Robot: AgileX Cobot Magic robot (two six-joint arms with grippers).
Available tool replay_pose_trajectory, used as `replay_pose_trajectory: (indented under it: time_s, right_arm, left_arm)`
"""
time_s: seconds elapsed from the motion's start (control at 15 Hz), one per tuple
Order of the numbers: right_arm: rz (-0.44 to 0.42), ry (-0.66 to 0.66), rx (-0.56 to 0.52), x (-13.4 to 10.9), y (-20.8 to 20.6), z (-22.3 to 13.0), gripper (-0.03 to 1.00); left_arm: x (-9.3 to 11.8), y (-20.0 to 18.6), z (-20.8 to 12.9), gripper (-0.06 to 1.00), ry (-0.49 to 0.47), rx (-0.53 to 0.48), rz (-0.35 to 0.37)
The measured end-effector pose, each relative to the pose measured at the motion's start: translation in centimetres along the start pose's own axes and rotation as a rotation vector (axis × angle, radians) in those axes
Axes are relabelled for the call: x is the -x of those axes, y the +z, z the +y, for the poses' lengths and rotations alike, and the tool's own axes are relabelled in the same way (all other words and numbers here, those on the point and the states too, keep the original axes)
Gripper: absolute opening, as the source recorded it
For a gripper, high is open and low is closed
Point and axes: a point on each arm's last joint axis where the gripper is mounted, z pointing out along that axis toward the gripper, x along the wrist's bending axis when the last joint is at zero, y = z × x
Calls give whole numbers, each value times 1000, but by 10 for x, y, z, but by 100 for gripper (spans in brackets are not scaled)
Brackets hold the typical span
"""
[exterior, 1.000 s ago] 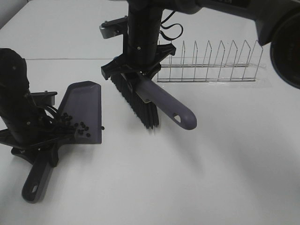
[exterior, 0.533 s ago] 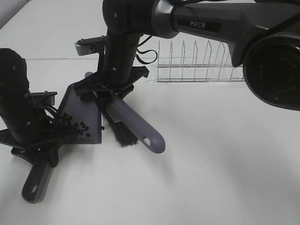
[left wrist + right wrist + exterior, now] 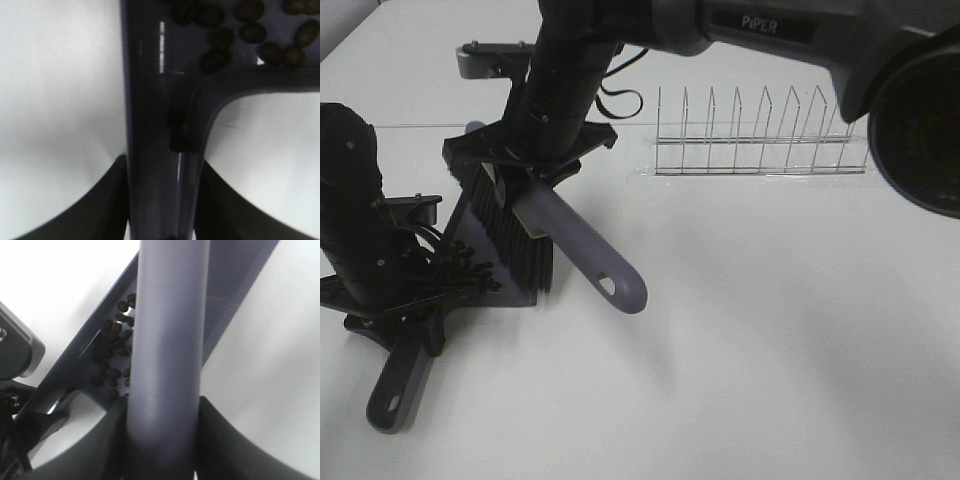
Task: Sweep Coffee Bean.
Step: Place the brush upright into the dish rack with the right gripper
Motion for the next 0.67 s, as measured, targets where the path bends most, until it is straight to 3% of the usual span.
replay_pose_trajectory:
  time_s: [0.33,0.47,0.67]
  right_arm:
    - [-337,-119,89,19,-80,14,38]
    - [-401,-111,64,29,-103,12,38]
    - [-464,-5,12,72,-133,7,38]
  left_arm:
    - [0,0,0,34,0,0,0]
    - [0,0,0,34,0,0,0]
    - [0,0,0,34,0,0,0]
